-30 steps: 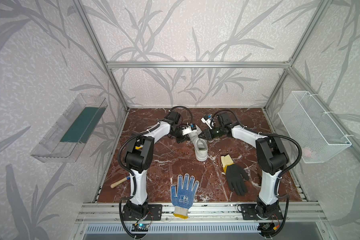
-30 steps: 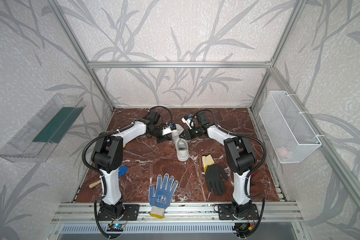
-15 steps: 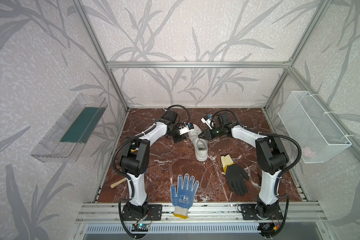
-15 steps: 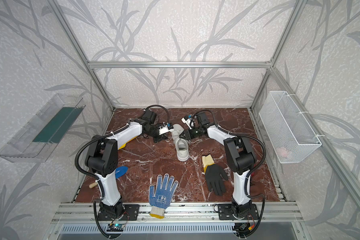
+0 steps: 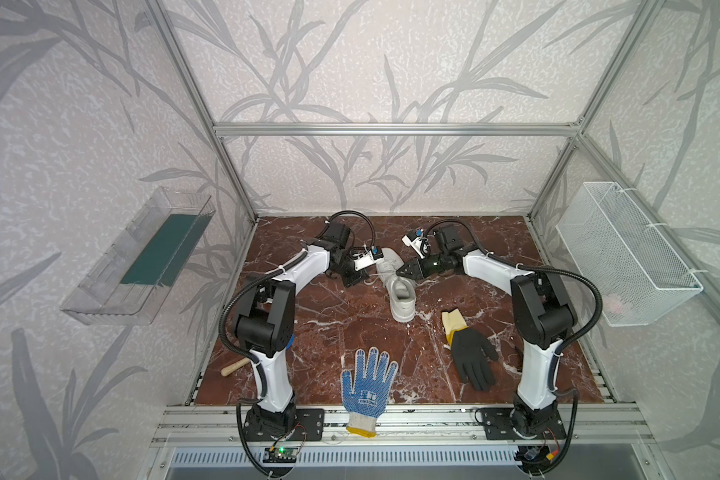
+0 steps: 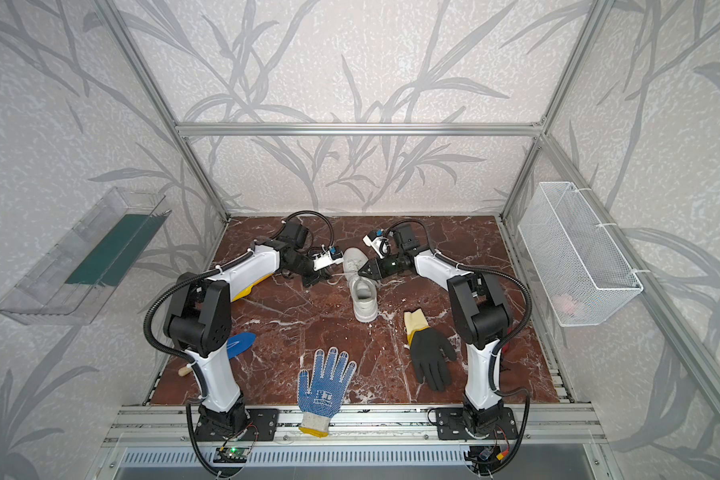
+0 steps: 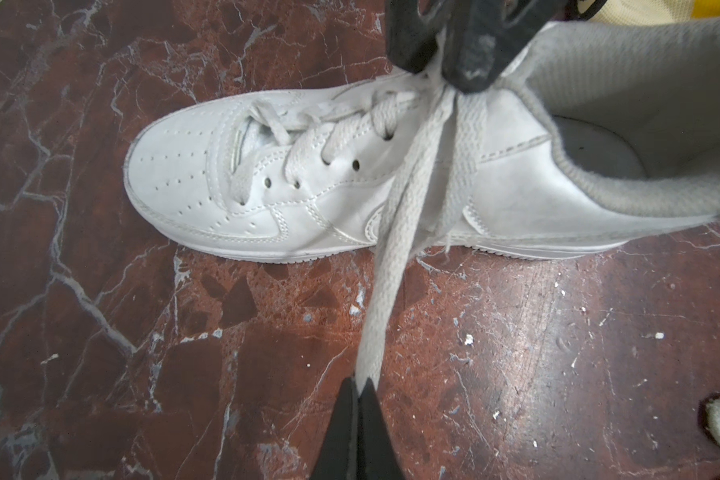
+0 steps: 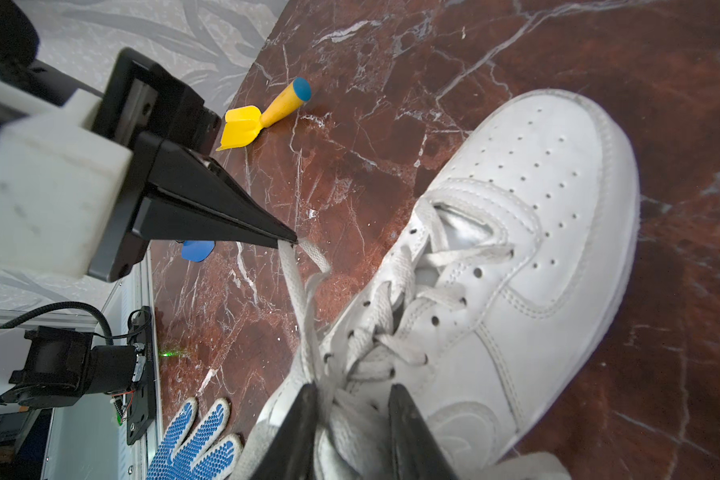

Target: Tie the shoes

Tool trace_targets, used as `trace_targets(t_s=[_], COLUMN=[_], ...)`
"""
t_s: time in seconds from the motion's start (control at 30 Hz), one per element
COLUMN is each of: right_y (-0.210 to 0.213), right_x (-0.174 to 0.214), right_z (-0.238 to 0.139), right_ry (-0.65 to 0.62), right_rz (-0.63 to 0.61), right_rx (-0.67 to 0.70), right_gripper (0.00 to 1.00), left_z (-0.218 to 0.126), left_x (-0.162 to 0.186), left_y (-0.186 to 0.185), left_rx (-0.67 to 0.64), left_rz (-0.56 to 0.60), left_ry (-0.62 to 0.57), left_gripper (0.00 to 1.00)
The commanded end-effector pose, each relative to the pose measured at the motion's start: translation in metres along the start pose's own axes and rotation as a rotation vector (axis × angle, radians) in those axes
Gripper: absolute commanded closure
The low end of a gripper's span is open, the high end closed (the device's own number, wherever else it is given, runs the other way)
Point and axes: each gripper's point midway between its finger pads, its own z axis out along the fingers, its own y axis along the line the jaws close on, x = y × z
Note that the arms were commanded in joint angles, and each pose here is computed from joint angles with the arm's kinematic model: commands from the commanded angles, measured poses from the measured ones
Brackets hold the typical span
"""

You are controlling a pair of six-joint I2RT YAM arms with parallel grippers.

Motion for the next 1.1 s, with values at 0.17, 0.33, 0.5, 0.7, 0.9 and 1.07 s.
trace_targets(t_s=[0.17, 0.33, 0.5, 0.7, 0.9, 1.07], right_y=[-0.020, -0.020, -0.019, -0.019, -0.019, -0.019], right_x=[0.021, 0.022, 0.022, 0.021, 0.022, 0.022], right_z=[0.005, 0.005, 0.005, 0.005, 0.005, 0.004], right_ry=[0.067, 0.070, 0.071, 0.069, 0.069, 0.071], right_rz=[0.064, 0.064, 0.065, 0.066, 0.063, 0.064], right_rx=[0.052, 0.050, 0.049, 0.047, 0.046, 0.043], right_gripper=[0.69, 0.70, 0.70, 0.69, 0.70, 0.69], left_z=[-0.017, -0.021, -0.023, -0.019, -0.019, -0.020], left_x=[0.003, 0.007, 0.010, 0.013, 0.017, 0.016], left_y=[0.000, 0.001, 0.000, -0.004, -0.005, -0.010], left_rx=[-0.026, -0.034, -0.025, -0.006, -0.005, 0.023], left_rz=[-0.004, -0.009, -0.017, -0.025, -0.035, -0.024], left_ry=[-0.010, -0.014, -0.019, -0.018, -0.024, -0.046], left_gripper=[1.00, 1.00, 1.00, 1.00, 1.00, 1.00])
